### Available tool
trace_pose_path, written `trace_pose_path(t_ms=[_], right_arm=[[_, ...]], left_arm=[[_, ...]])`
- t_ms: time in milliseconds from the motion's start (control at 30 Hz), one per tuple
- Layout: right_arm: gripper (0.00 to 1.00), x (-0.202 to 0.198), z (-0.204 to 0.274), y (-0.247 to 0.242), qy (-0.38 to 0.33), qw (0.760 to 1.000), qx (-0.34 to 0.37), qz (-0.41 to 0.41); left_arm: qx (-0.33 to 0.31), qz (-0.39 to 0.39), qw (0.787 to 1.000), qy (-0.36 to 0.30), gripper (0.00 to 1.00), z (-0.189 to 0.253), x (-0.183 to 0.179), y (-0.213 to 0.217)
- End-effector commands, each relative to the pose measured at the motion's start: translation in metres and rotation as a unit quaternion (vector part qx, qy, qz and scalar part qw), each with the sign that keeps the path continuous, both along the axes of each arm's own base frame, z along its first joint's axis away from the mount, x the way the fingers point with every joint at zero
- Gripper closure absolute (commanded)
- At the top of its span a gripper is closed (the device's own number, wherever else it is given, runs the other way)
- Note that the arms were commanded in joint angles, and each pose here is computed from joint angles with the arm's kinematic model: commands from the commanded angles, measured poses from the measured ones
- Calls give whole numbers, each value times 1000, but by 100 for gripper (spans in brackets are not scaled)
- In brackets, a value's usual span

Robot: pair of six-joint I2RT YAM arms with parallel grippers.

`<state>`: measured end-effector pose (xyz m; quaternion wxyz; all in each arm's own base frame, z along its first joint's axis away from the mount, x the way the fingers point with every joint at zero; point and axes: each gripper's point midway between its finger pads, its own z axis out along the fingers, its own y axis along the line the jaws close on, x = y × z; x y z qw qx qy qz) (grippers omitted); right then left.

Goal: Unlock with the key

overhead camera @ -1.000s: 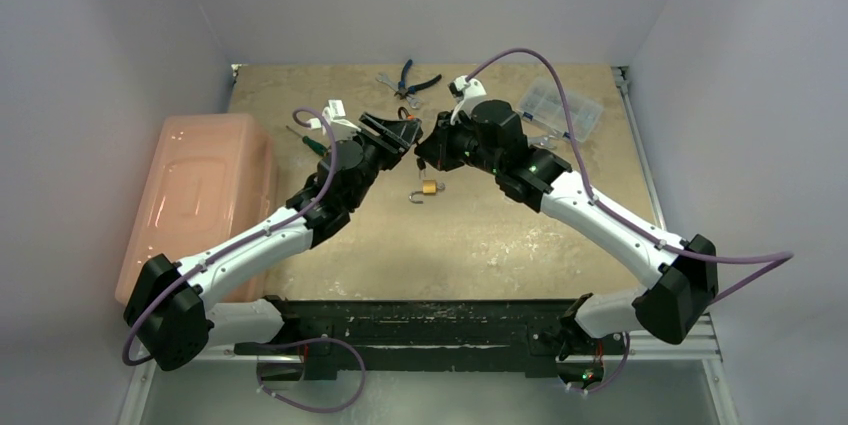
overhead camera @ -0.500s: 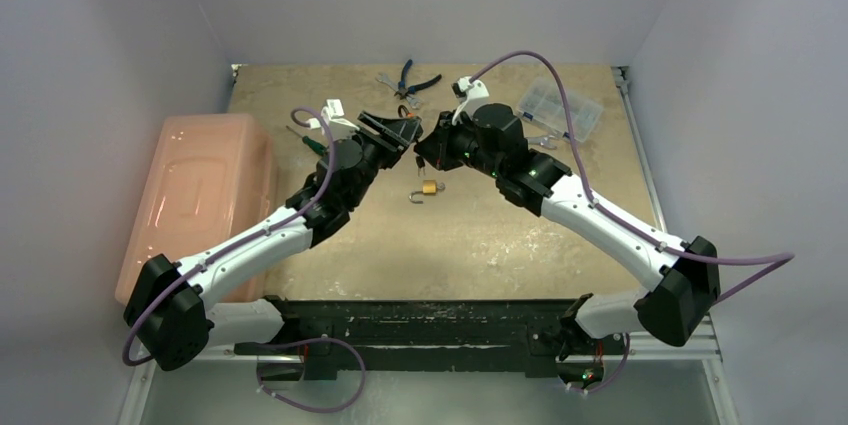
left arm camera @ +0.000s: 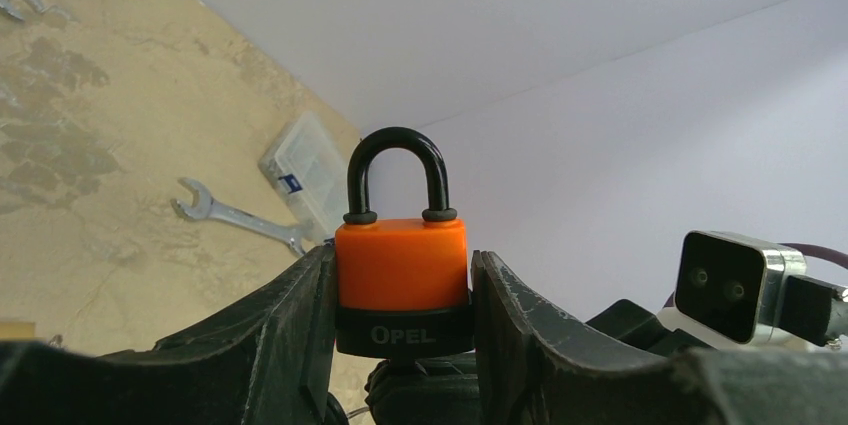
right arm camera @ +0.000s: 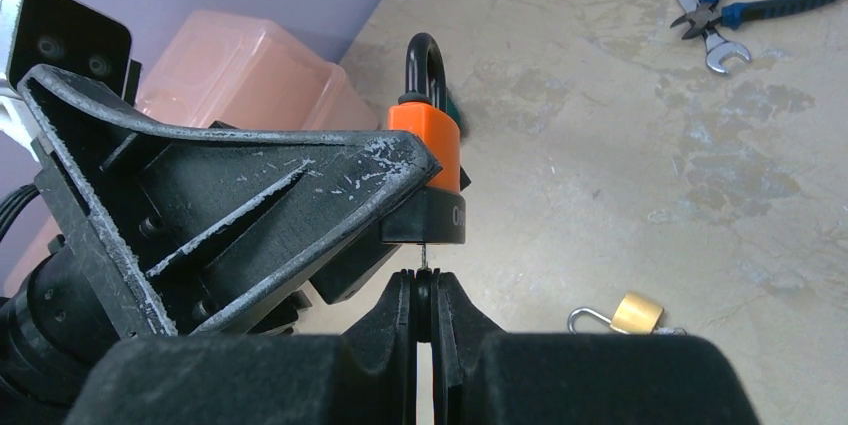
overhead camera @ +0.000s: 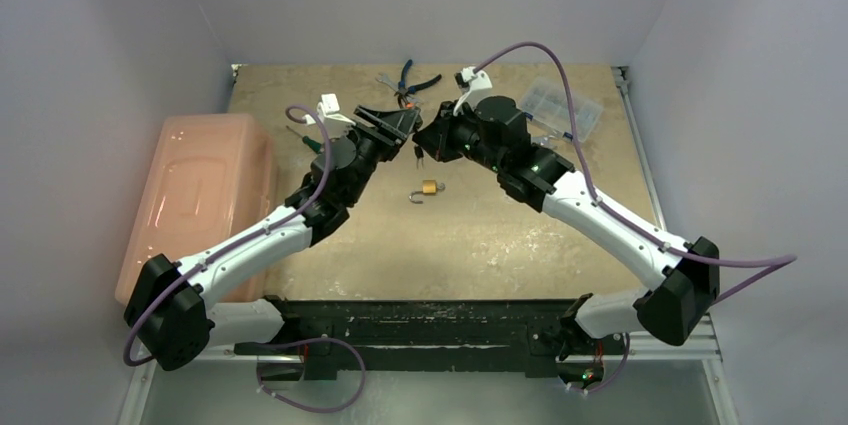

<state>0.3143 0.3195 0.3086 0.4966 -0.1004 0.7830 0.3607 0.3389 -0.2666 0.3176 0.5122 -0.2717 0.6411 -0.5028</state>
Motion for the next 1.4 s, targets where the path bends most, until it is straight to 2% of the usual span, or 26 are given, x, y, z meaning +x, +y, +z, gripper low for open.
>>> trace_pose_path(t_ms=[0,233,433,567,833,933,1067,1367], right_arm=[[100,27,90,-6,-99,989,96,-43],[100,26,91,-7,-108,990,91,-30],[99,16,55,0,-70,996,55,7],[91,5,29,1,-35,998,40,26],[60,-9,12,-5,-10,999,32,36],[53,-11,10,-7,-5,999,28,36],[51,-16,4,-11,4,999,21,36],[52,-19,-12,-16,18,999,6,29]], left_arm=[[-16,-102,994,-18,100,10,-29,-34],[-20,-102,995,9,100,1,-27,-37],[-18,-61,998,27,100,-9,-18,-24],[-13,-53,997,46,100,-20,-13,-24],[-14,-30,997,67,100,-33,-3,-16],[-13,-22,997,70,100,-35,0,-12],[-11,-12,997,74,100,-38,3,-7],[-13,-7,997,76,100,-37,6,-4]])
